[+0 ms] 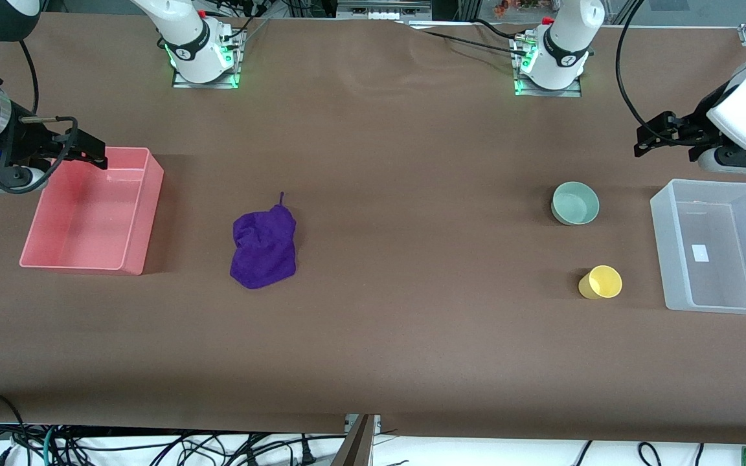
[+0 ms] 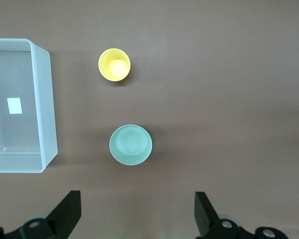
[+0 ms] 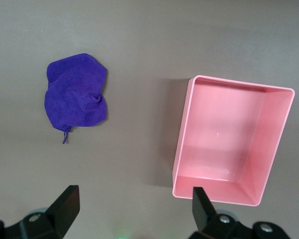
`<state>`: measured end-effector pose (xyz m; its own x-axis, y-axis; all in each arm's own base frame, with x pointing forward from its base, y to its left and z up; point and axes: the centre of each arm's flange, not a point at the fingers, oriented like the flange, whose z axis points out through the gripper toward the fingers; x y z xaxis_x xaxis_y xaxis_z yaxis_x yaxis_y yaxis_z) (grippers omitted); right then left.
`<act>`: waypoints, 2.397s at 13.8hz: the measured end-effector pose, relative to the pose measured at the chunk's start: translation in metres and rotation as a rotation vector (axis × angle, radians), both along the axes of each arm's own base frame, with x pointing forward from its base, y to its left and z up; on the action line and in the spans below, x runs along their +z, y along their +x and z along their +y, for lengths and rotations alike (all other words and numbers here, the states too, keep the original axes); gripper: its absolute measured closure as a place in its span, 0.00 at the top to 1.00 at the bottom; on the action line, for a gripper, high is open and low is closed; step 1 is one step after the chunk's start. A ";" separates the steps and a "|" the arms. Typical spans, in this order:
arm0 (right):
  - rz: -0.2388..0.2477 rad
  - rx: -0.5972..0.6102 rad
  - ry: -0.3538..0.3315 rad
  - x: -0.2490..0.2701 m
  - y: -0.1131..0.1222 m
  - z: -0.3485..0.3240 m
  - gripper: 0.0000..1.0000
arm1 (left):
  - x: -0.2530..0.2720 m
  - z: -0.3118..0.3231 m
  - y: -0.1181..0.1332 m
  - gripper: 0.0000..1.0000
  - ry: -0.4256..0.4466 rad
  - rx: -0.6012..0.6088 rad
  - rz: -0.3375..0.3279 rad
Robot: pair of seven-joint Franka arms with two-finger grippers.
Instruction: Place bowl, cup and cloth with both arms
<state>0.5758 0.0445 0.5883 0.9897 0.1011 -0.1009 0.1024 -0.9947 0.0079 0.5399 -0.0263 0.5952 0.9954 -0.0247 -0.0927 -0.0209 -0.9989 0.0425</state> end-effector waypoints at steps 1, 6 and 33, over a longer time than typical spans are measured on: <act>-0.001 0.000 0.000 0.000 0.000 0.000 1.00 | -0.001 0.001 0.000 1.00 0.000 0.001 0.001; -0.003 0.001 0.000 0.001 0.000 0.000 1.00 | -0.005 0.001 0.003 1.00 0.000 0.002 0.010; -0.004 -0.003 0.000 0.001 0.001 -0.002 1.00 | -0.020 0.029 -0.003 1.00 0.000 0.048 0.112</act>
